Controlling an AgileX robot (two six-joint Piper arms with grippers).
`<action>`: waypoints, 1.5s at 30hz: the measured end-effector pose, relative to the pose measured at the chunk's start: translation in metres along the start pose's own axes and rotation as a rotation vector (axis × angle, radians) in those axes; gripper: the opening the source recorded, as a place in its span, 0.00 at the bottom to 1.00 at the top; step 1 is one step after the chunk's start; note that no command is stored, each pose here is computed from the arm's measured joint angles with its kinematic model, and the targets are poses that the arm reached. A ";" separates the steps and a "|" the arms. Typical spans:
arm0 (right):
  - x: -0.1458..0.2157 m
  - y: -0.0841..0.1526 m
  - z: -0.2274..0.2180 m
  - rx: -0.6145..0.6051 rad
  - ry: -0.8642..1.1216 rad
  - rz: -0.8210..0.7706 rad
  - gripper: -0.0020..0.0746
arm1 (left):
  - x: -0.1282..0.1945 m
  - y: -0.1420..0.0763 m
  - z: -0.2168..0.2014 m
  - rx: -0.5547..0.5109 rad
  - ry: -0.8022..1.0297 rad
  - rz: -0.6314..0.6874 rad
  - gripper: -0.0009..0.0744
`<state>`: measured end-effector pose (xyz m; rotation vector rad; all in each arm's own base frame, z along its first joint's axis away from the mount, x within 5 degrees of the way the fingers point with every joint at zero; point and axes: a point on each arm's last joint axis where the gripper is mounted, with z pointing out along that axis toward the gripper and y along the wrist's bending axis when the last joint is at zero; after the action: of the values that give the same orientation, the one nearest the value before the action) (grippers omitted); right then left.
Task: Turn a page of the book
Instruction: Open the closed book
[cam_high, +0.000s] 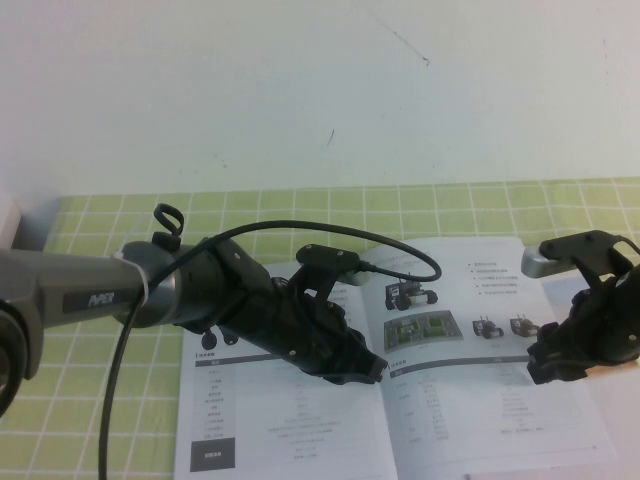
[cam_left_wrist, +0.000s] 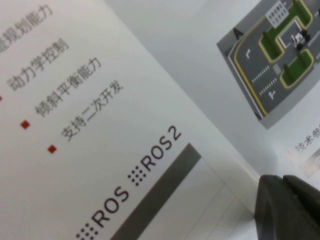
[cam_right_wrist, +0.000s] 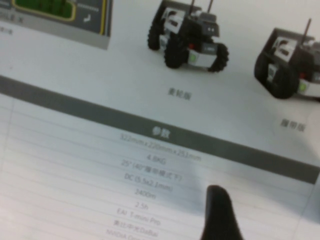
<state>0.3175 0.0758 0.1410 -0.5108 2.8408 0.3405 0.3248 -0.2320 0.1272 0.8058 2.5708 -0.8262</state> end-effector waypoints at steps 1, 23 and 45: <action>0.000 0.000 0.000 0.003 -0.001 -0.003 0.57 | 0.000 0.000 0.000 0.000 0.000 0.000 0.01; -0.001 -0.001 0.000 0.015 -0.005 -0.010 0.54 | -0.030 -0.016 -0.015 0.044 -0.109 0.150 0.01; -0.010 -0.002 -0.006 0.027 -0.023 -0.038 0.69 | -0.019 0.000 0.010 0.004 0.013 0.021 0.01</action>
<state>0.3263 0.0752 0.1490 -0.5510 2.8060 0.2984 0.3411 -0.2463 0.1285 0.8406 2.5683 -0.8227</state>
